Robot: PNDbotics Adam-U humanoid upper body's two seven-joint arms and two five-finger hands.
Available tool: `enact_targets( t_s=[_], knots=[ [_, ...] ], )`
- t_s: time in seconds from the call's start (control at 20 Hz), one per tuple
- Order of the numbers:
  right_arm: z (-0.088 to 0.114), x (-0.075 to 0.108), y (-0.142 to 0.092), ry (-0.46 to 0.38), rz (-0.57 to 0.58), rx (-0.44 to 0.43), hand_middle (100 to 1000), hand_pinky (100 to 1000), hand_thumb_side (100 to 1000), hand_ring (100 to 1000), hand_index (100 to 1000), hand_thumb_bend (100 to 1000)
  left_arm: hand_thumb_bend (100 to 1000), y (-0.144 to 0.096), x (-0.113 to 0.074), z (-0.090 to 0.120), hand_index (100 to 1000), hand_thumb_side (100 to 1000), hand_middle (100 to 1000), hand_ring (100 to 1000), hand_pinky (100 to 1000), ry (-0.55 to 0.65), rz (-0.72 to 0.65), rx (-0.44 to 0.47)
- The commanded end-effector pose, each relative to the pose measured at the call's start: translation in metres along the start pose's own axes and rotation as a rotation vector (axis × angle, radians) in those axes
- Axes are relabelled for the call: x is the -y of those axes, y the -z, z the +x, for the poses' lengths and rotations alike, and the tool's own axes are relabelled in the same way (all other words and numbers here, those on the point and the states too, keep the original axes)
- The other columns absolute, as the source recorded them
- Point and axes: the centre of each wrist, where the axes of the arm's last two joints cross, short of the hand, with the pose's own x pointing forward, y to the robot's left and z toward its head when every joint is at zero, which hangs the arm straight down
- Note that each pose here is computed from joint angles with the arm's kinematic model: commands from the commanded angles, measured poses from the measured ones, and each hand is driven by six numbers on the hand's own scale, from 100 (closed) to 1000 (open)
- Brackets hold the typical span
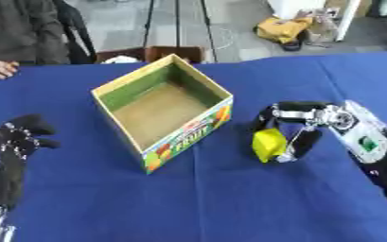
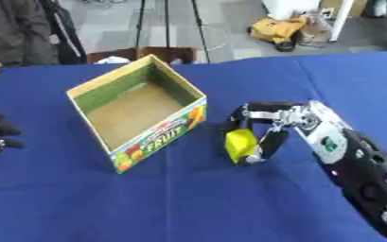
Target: Pick up objects on the table and place them in the box.
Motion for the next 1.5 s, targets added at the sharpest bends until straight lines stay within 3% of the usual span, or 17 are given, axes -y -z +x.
enact_targets(
  t_s=[0.05,0.1,0.2,0.5,0.7,0.8,1.1,1.5],
  knots=[
    [-0.001,0.010,-0.006,-0.016,-0.035,-0.012,513,542,221,707,630,353,867,0.003,-0.004,0.005,747,903,572,663,573,0.015,-0.008,0.018],
    [-0.001,0.010,-0.007,-0.016,-0.047,-0.012,444,518,247,669,551,289,867,0.003,-0.004,0.005,747,903,572,662,573,0.015,-0.008,0.018],
    [-0.001,0.013,-0.009,-0.020,-0.075,-0.010,399,503,262,645,507,241,867,0.003,-0.004,0.005,748,904,572,662,573,0.016,-0.009,0.017],
    [0.007,0.033,-0.024,-0.054,-0.163,0.005,385,500,297,636,495,228,867,0.002,-0.006,0.005,748,903,570,660,573,0.021,-0.009,0.016],
    [0.018,0.062,-0.039,-0.099,-0.256,0.007,398,499,346,638,507,244,866,0.003,-0.006,0.006,748,903,569,660,573,0.024,-0.011,0.016],
    [0.022,0.076,-0.041,-0.104,-0.338,-0.014,411,495,383,642,520,202,864,0.003,-0.005,0.006,747,902,569,659,573,0.021,-0.016,0.017],
    [0.017,0.101,-0.027,-0.074,-0.550,-0.085,426,482,417,649,538,191,863,0.011,0.005,0.009,747,899,568,659,573,-0.001,-0.053,0.040],
    [0.027,0.104,0.019,-0.125,-0.581,-0.108,475,500,448,681,587,188,862,0.027,0.024,0.019,747,895,568,658,574,-0.047,-0.123,0.097]
  ],
)
